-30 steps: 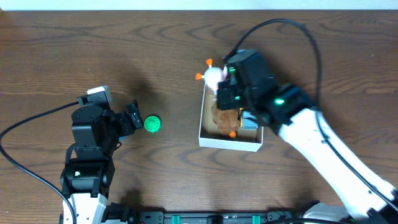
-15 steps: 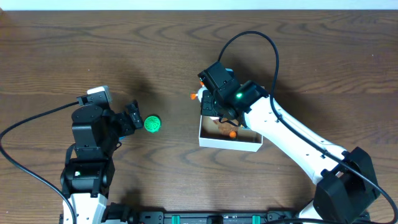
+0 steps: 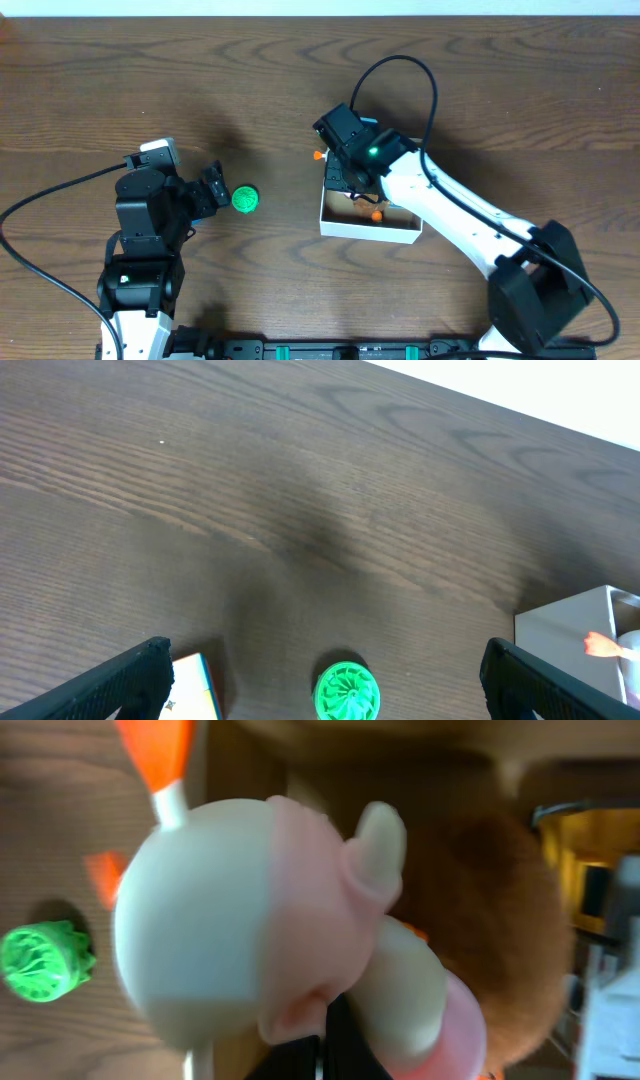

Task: Pack container
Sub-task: 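Carry the duck into the box and press it down beside the bear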

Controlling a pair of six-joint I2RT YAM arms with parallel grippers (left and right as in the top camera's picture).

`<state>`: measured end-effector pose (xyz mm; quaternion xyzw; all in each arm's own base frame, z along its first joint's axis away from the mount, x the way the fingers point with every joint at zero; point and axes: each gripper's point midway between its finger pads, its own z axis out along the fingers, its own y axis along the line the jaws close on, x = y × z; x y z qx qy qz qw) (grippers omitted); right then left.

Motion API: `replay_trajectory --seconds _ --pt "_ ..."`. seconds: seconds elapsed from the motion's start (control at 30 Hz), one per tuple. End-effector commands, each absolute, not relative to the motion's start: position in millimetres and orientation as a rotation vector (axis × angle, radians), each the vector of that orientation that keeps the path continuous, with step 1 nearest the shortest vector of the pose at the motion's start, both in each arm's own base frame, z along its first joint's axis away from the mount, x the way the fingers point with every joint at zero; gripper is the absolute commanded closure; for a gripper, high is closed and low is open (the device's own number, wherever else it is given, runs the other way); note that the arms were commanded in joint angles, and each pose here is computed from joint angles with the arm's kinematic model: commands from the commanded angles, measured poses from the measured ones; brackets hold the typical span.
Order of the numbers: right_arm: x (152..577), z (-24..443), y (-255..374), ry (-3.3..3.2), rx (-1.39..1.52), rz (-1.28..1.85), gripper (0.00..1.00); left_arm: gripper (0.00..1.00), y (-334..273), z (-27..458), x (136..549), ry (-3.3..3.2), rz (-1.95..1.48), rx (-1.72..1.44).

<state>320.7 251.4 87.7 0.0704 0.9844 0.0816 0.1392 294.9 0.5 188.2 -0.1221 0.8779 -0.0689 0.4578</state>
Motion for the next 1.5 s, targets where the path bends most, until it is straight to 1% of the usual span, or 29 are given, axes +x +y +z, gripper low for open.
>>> replay_trajectory --seconds 0.0,0.43,0.53,0.67,0.93,1.0,1.03,1.07,1.13,1.27,1.47 --pt "321.2 66.4 251.8 2.876 0.214 0.163 0.99 0.02 3.7 199.8 297.8 2.137 -0.161 -0.310" --pt "319.6 41.9 251.2 2.921 0.213 0.112 0.98 0.02 3.7 199.7 297.7 2.138 -0.161 -0.310" --pt "317.6 33.4 253.1 2.944 0.210 0.112 0.94 0.02 3.7 198.4 296.8 2.144 -0.160 -0.311" --pt "316.0 21.7 253.2 2.967 0.210 0.094 0.92 0.02 3.6 196.1 295.3 2.155 -0.159 -0.313" --pt "316.7 20.6 255.7 2.970 0.141 0.104 0.89 0.02 3.6 196.2 295.4 2.155 -0.159 -0.313" --pt "317.0 21.3 256.4 2.968 0.139 0.107 0.83 0.02 3.6 196.2 295.4 2.155 -0.159 -0.313" --pt "317.3 22.7 256.7 2.966 0.133 0.110 0.77 0.02 3.6 196.2 295.4 2.155 -0.159 -0.313" --pt "317.2 24.0 257.2 2.965 0.124 0.116 0.68 0.02 3.6 196.2 295.4 2.155 -0.159 -0.313" --pt "317.6 31.2 257.7 2.954 0.100 0.129 0.57 0.02 3.6 196.2 295.4 2.155 -0.159 -0.313" --pt "322.5 51.7 256.6 2.909 0.095 0.163 0.47 0.02 3.6 196.2 295.4 2.155 -0.159 -0.313" --pt "329.0 81.2 254.1 2.841 0.092 0.215 0.46 0.02 3.6 196.2 295.4 2.155 -0.159 -0.313"
